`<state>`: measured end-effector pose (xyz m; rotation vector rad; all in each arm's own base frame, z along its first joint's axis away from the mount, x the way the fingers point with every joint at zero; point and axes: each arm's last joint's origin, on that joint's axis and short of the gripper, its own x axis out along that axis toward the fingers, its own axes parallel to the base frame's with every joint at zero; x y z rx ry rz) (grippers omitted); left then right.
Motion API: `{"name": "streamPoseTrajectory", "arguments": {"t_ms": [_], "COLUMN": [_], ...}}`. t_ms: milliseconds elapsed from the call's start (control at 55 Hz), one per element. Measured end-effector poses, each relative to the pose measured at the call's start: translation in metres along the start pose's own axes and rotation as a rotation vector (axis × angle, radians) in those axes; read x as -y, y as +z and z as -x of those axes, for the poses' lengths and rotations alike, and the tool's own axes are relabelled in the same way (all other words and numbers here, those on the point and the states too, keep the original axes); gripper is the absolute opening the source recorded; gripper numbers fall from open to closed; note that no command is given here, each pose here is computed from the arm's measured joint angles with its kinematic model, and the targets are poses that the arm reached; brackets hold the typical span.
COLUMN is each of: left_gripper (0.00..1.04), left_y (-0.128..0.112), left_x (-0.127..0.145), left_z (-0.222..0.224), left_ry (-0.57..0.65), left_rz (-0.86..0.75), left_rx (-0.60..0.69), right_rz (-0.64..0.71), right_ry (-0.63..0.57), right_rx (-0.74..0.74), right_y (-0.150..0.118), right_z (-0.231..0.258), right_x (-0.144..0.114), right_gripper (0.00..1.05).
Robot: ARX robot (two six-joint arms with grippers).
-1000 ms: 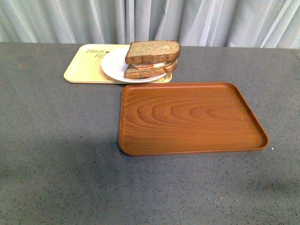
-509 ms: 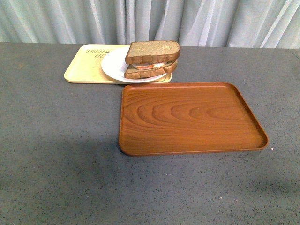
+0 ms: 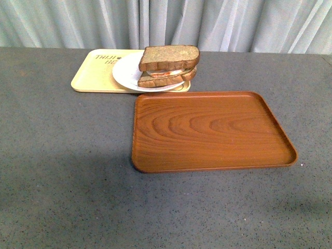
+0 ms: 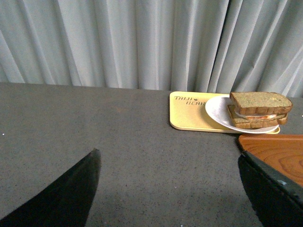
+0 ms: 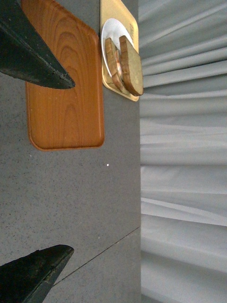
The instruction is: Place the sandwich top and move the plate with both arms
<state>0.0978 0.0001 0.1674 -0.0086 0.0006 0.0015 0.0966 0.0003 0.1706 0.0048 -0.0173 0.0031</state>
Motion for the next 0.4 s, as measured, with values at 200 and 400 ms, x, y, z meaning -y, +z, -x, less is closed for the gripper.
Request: {"name": "streamPoseTrajectory", "arguments": {"t_ms": [200, 400], "left_gripper": [0.96, 0.96], "left_y": [0.0000, 0.0000], "left_x": [0.0000, 0.0000], "left_z": [0.0000, 0.0000], "left_ry": [0.000, 0.000], "left_rz": [0.000, 0.000], "left_rx": [0.000, 0.000], "right_rz": [0.000, 0.000], "right_ry": [0.000, 0.000], "right_rx": [0.000, 0.000], "right_y": [0.0000, 0.0000], "right_z": [0.0000, 0.0000], "right_x": [0.0000, 0.0000], "right_gripper": [0.96, 0.96]}}
